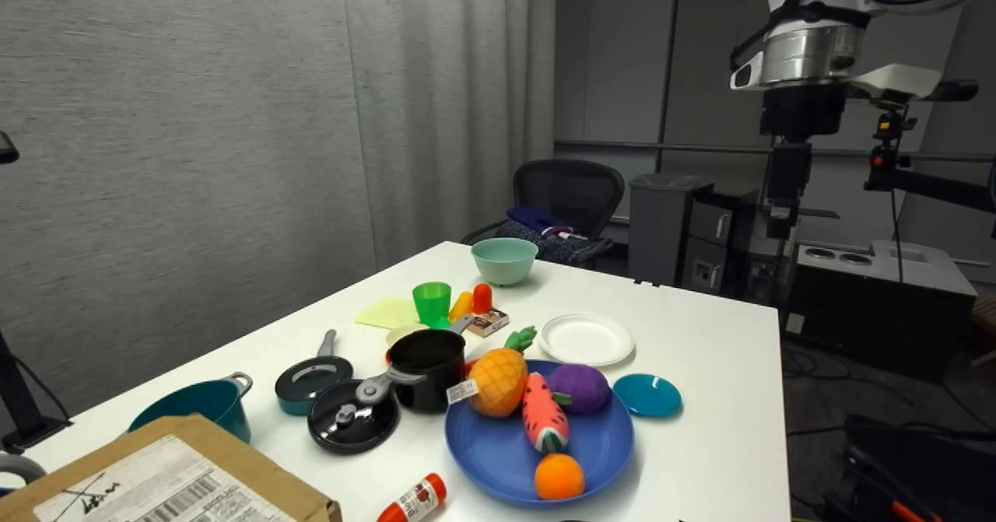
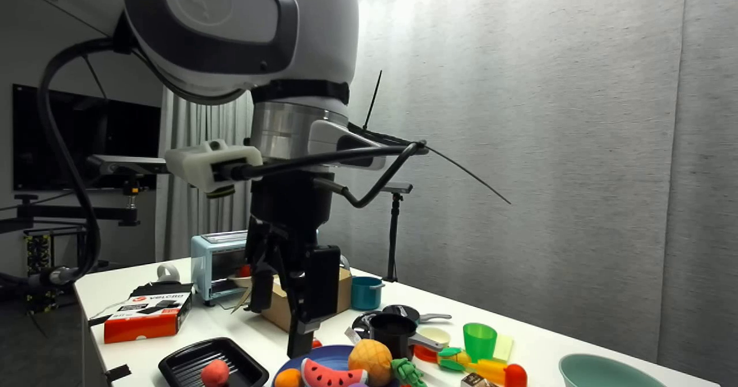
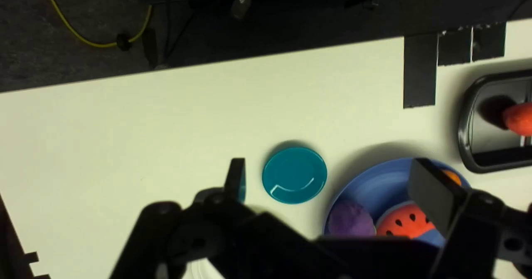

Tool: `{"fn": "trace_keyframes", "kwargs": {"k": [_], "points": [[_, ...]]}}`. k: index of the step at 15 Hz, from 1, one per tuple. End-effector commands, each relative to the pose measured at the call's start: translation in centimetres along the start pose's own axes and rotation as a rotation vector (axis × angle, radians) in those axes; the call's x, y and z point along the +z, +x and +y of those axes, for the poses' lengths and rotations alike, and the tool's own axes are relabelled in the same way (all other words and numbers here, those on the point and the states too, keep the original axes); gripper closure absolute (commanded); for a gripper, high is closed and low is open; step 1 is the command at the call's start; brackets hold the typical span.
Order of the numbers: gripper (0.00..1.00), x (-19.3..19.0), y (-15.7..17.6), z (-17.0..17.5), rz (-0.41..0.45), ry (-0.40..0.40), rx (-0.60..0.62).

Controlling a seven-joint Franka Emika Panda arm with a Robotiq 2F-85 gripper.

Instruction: Put the pineapple and watermelon plushies on the white plate, then the purple plushie in the black pot and the orange plushie on the table

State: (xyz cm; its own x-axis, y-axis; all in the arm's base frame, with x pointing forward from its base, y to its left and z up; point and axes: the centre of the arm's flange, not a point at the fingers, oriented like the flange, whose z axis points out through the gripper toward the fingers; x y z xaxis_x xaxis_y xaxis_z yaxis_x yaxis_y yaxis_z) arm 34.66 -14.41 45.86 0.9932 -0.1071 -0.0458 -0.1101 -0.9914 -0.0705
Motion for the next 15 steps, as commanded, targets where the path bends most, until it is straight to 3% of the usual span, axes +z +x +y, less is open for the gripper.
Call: {"fn": "trace_keyframes", "kwargs": {"k": [1, 5, 8, 9, 15], "points": [[0.00, 1.0, 3.5, -2.2, 0.118, 0.044, 0.081], [0.00, 2.2, 8.6, -5.6, 0.211, 0.062, 0.082], [0.00, 2.7, 11.1, -5.9, 0.195, 0.051, 0.095], [0.00, 2.9, 8.3, -6.0, 0.200, 0.040, 0.076], [0.00, 3.4, 10.3, -5.8, 0.187, 0.031, 0.081]]}}
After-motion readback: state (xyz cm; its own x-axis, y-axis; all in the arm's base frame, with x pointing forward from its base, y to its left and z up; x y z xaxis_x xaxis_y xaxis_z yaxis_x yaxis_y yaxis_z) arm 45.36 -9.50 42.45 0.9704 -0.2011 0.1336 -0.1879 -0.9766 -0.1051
